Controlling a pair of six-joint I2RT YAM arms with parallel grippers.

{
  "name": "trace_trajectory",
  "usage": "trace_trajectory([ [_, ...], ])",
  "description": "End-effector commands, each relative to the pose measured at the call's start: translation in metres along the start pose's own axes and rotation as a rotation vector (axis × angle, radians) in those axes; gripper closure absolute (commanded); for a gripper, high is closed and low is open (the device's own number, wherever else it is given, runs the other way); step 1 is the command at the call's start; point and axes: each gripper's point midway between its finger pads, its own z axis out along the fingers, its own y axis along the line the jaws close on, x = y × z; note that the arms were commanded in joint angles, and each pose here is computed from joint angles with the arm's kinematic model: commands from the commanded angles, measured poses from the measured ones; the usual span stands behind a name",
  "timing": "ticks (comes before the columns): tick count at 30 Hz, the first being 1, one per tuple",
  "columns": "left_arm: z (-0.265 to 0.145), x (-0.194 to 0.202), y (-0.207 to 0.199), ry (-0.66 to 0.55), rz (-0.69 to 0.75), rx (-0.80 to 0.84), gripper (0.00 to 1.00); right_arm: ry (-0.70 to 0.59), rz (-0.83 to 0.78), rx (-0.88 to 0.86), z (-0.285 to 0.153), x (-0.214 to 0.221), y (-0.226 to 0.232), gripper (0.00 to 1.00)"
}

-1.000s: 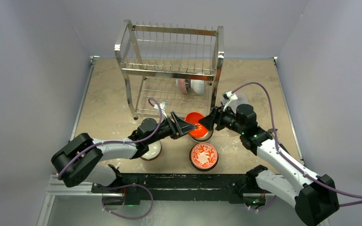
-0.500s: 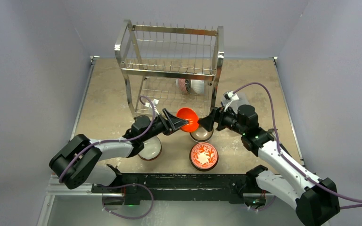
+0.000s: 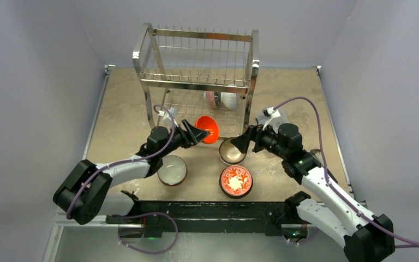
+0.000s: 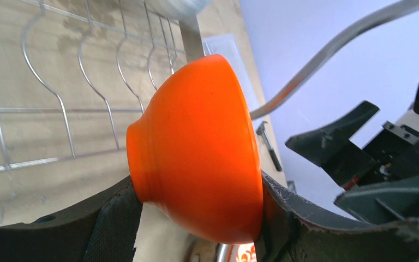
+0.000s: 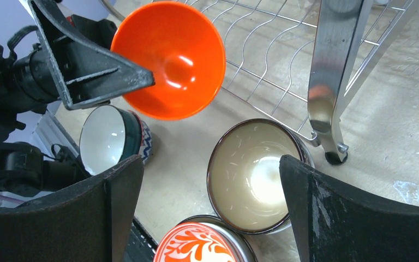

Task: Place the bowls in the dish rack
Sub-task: Place the bowl in the dish rack.

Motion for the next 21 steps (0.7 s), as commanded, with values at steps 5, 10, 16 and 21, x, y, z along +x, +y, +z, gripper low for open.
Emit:
trace_trajectory([
  [5, 0.022, -0.068, -0.017, -0.188, 0.269, -0.069, 1.0, -0.009, -0.024, 0.013, -0.003, 0.0, -0.002, 0.04],
  [10, 0.035, -0.089, -0.005, -0.239, 0.287, -0.146, 1.0, -0.01, -0.022, 0.019, -0.004, 0.0, -0.002, 0.04],
  [16, 0.049, -0.11, 0.016, -0.297, 0.314, -0.244, 1.0, -0.01, -0.025, 0.039, -0.006, 0.0, -0.005, 0.04],
  [21, 0.056, -0.123, 0.034, -0.332, 0.33, -0.295, 1.0, -0.01, -0.028, 0.049, -0.006, -0.001, -0.007, 0.03],
])
